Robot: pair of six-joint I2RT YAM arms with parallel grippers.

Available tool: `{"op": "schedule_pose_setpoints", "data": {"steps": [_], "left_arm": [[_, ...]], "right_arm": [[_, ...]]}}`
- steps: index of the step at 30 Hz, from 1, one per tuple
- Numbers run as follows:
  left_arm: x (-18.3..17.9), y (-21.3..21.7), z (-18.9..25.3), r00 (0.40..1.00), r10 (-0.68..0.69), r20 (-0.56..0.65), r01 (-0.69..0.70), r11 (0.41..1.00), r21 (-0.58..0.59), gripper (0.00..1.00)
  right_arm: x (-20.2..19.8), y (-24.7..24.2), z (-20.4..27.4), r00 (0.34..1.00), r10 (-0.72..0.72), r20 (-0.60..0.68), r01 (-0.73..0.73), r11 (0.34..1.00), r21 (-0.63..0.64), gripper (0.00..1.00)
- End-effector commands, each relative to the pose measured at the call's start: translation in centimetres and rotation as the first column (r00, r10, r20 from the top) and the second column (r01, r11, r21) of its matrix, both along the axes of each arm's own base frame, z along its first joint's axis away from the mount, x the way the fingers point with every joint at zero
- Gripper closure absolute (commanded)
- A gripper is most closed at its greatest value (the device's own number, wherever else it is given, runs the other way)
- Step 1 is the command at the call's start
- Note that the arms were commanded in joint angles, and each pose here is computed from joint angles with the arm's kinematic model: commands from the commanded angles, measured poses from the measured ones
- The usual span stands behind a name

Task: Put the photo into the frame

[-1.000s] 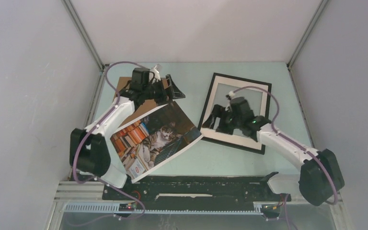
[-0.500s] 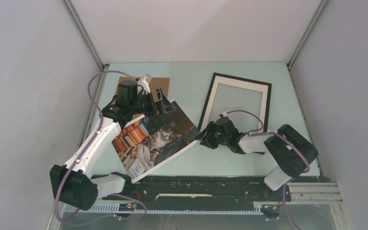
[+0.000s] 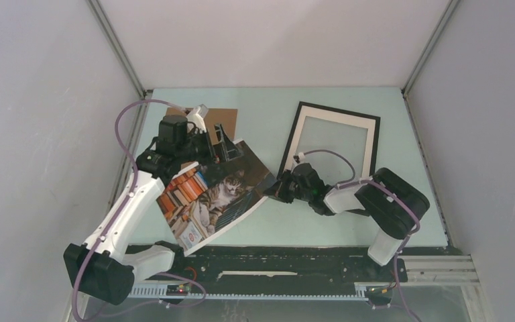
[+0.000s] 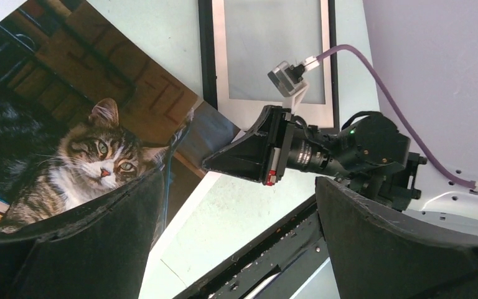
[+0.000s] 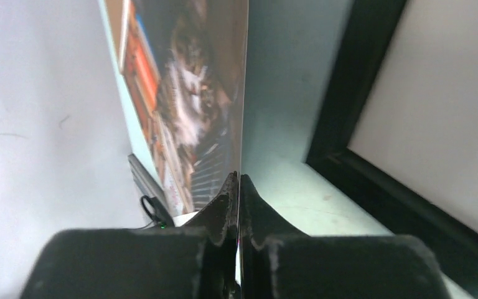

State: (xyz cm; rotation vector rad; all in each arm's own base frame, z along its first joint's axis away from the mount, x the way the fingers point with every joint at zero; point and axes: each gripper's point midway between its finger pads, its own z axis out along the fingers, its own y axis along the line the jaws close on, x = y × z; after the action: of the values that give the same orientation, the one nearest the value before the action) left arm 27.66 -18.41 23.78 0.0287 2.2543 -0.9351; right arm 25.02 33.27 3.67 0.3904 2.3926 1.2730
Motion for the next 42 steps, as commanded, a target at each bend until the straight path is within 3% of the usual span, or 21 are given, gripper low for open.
{"op": "schedule_pose_setpoints", "data": {"steps": [1, 6, 11, 15, 20, 27, 30, 34, 38, 42], "left_arm": [[-0.5, -0.3, 2.7, 0.991, -0.054, 0.123, 0.055, 0.998, -0.004, 0.00], [-3.0, -3.4, 5.8, 0.941, -0.241, 0.237, 0.229, 0.970, 0.078, 0.00], [-3.4, -4.9, 6.5, 0.893, -0.253, 0.371, 0.132, 0.937, 0.323, 0.00], [-2.7, -6.6, 5.8, 0.893, -0.222, 0.392, 0.037, 0.903, 0.428, 0.00], [-0.7, -7.7, 4.7, 0.890, -0.194, 0.412, -0.112, 0.783, 0.612, 0.00], [-0.9, -10.6, 2.7, 0.896, -0.250, 0.367, -0.082, 0.720, 0.690, 0.04], [-1.4, -10.9, 1.8, 0.903, -0.248, 0.352, -0.078, 0.711, 0.699, 0.14], [-1.8, -10.1, 0.6, 0.913, -0.242, 0.329, -0.078, 0.687, 0.722, 0.43], [-2.3, -10.4, 1.0, 0.909, -0.267, 0.320, -0.041, 0.707, 0.706, 0.68], [-2.9, -11.3, 2.6, 0.892, -0.316, 0.322, 0.014, 0.733, 0.680, 0.82]], "right_arm": [[2.1, 1.4, 8.0, 0.978, 0.036, 0.206, -0.048, 0.997, 0.056, 1.00], [3.7, -1.4, 15.4, 0.986, -0.004, 0.167, -0.006, 0.998, 0.060, 1.00], [4.9, -5.6, 20.4, 0.986, -0.168, 0.020, 0.167, 0.984, 0.066, 1.00], [4.3, -7.2, 22.9, 0.965, -0.259, -0.045, 0.262, 0.958, 0.114, 1.00], [4.0, -8.7, 25.7, 0.936, -0.351, -0.023, 0.349, 0.922, 0.169, 1.00], [3.9, -10.1, 26.4, 0.904, -0.426, -0.041, 0.426, 0.887, 0.180, 1.00], [3.9, -10.6, 26.1, 0.894, -0.446, -0.045, 0.447, 0.879, 0.164, 1.00], [3.7, -11.3, 26.5, 0.882, -0.471, -0.036, 0.470, 0.867, 0.164, 1.00], [3.6, -11.6, 27.2, 0.880, -0.474, -0.023, 0.471, 0.865, 0.172, 1.00], [3.6, -11.6, 28.0, 0.887, -0.462, -0.005, 0.454, 0.870, 0.193, 1.00]]}}
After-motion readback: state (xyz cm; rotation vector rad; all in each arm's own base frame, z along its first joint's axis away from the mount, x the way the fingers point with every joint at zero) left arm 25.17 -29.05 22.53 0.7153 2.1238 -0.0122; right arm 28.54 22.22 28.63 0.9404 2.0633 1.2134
